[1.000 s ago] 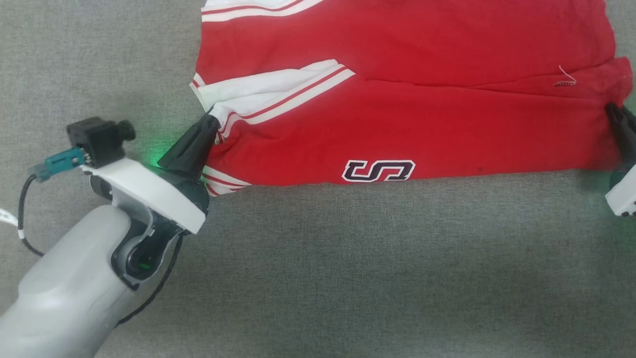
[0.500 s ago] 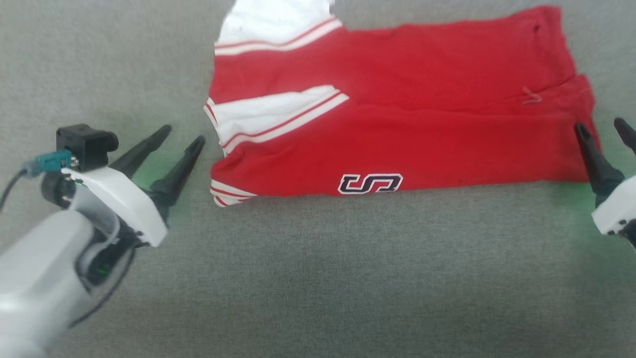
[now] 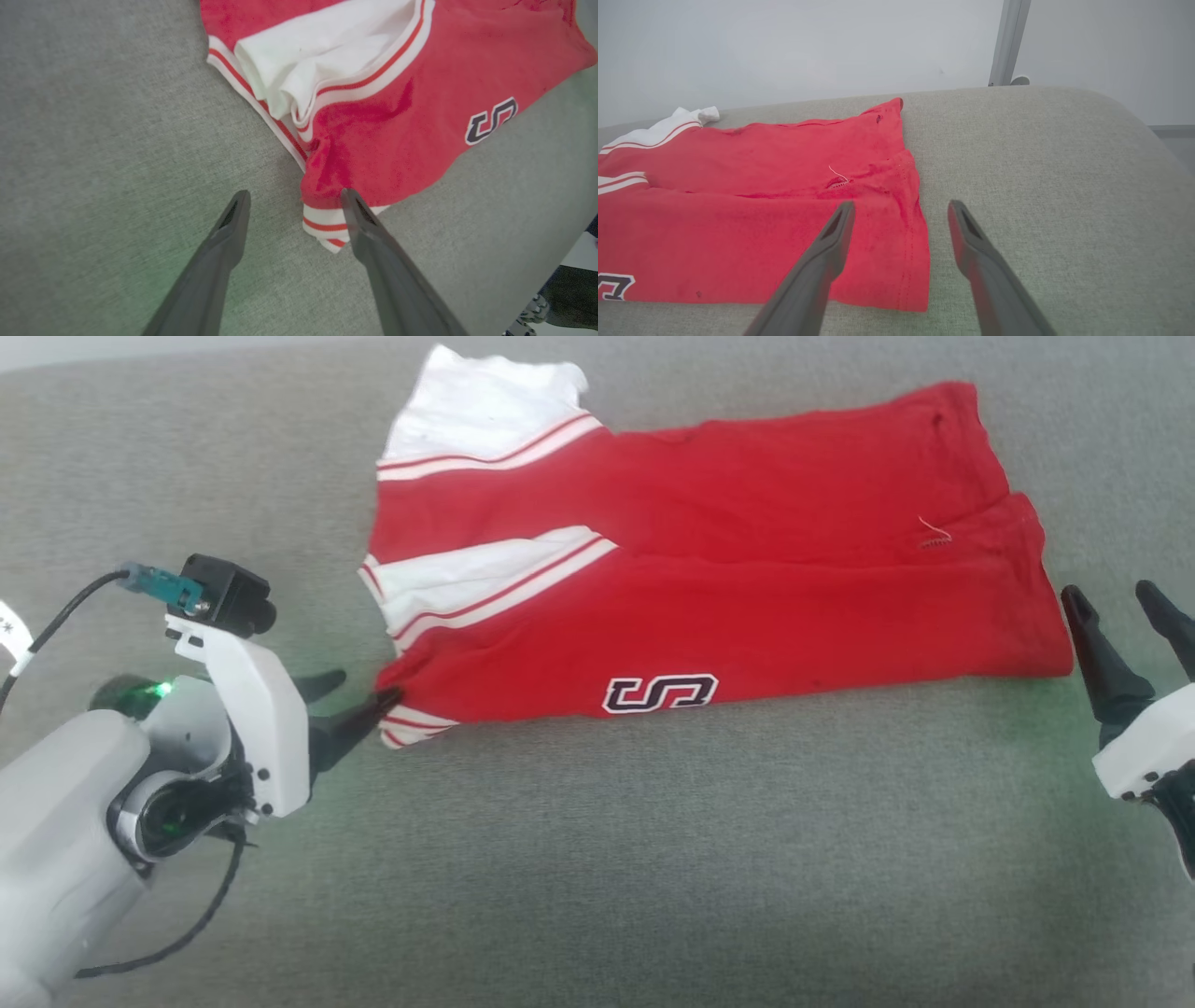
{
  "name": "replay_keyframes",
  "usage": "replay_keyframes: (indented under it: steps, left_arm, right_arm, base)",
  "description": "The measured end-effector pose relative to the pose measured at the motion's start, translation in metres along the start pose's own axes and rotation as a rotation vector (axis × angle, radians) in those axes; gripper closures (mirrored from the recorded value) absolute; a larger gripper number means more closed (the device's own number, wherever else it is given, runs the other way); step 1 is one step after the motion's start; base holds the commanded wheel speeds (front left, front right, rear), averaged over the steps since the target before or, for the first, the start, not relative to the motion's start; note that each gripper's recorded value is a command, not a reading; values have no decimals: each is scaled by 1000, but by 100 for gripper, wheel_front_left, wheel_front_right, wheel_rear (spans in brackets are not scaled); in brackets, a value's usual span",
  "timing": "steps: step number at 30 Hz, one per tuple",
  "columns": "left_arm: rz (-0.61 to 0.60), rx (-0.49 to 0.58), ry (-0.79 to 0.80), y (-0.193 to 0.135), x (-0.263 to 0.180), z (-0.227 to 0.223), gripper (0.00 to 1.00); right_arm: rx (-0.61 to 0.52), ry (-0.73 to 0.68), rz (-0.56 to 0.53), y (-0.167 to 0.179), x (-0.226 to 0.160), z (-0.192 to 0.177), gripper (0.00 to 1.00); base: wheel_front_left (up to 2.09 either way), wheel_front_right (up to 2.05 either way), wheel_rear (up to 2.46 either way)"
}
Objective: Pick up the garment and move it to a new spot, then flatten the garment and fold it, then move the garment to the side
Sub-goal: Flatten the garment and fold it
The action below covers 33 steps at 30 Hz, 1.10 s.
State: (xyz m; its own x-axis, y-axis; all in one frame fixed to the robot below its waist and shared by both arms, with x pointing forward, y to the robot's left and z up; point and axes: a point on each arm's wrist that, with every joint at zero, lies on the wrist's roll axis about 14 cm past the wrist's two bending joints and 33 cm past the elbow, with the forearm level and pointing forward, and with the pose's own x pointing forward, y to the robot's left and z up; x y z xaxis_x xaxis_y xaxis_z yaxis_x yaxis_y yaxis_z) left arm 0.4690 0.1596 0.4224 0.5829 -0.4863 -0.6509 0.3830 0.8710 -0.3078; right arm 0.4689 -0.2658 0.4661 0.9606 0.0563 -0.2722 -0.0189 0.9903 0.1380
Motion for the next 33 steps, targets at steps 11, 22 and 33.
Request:
replay_keyframes:
  steps: [11,22,33]
  left_arm:
    - [-103,-119,234,-17,35,-28,5]
    - [-139,-114,266,-21,49,-31,100]
    - [-165,-82,219,-25,56,-27,100]
  right_arm:
    - [9,33,-62,-21,-8,-14,0]
    - [-112,168,-7,-14,-3,-26,0]
    - [-222,587,59,-12,18,-71,0]
  base:
    - [0,0,0]
    - [0,0,0]
    - [0,0,0]
